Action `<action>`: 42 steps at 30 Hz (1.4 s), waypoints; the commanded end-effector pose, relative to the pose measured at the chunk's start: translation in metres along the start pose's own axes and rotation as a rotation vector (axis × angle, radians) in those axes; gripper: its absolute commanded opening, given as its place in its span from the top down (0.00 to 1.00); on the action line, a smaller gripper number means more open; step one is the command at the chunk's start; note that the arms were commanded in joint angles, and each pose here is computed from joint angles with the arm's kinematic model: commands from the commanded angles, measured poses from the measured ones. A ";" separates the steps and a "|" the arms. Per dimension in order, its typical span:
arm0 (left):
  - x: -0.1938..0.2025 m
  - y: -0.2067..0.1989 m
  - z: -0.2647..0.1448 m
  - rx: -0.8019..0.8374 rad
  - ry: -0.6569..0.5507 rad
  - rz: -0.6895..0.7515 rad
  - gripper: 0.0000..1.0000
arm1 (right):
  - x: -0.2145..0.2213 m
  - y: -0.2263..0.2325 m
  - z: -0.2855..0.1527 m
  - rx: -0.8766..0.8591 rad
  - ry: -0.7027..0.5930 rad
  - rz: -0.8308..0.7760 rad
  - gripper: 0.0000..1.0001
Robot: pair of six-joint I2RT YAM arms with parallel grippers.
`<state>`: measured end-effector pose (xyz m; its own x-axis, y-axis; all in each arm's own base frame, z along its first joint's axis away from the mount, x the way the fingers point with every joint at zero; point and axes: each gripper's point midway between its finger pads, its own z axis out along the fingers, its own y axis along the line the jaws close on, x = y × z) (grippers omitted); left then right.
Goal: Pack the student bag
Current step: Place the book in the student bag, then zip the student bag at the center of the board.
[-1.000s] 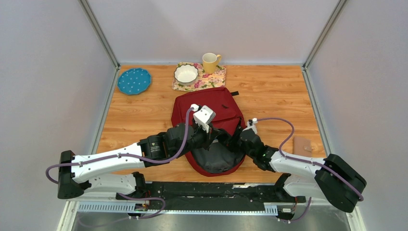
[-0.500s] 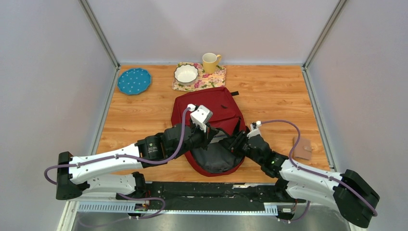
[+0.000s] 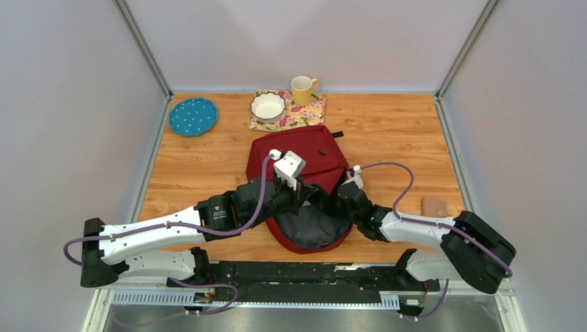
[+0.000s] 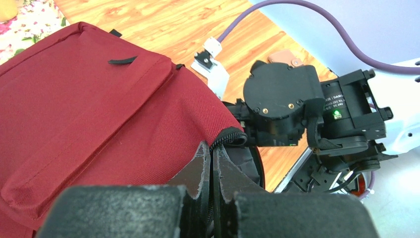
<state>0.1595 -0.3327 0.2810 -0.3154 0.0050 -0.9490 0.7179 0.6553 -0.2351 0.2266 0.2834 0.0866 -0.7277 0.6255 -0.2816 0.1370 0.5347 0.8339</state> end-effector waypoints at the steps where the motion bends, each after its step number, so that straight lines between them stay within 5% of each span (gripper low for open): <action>1: -0.020 -0.013 -0.004 0.051 -0.058 -0.052 1.00 | -0.038 0.056 0.008 -0.149 -0.131 -0.014 0.73; 7: -0.011 -0.004 -0.003 0.012 -0.050 -0.048 1.00 | -0.025 0.041 -0.012 -0.130 -0.033 -0.095 0.58; 13: -0.007 0.003 -0.003 -0.015 -0.057 -0.036 1.00 | -0.008 -0.003 -0.077 -0.072 0.039 -0.137 0.44; 22: 0.006 0.001 -0.002 0.004 -0.018 -0.035 1.00 | -0.040 -0.052 -0.145 0.143 -0.105 -0.217 0.36; 33: 0.017 -0.001 -0.001 0.024 -0.006 -0.069 1.00 | -0.058 -0.054 -0.121 0.295 -0.123 -0.407 0.30; 37: 0.020 -0.004 0.001 0.036 0.007 -0.071 1.00 | -0.067 -0.061 -0.115 0.375 -0.147 -0.445 0.40; 38: 0.023 -0.004 0.002 0.036 0.014 -0.068 1.00 | -0.068 -0.061 -0.115 0.381 -0.146 -0.456 0.58; 42: 0.040 -0.008 0.006 0.054 0.061 -0.075 1.00 | -0.067 -0.059 -0.117 0.357 -0.152 -0.450 0.88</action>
<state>0.1527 -0.3314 0.2440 -0.3771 0.0287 -0.9257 0.7075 0.6539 -0.2680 0.1743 0.1414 0.0858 -0.7355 0.3226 -0.5958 0.0966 0.9203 0.3791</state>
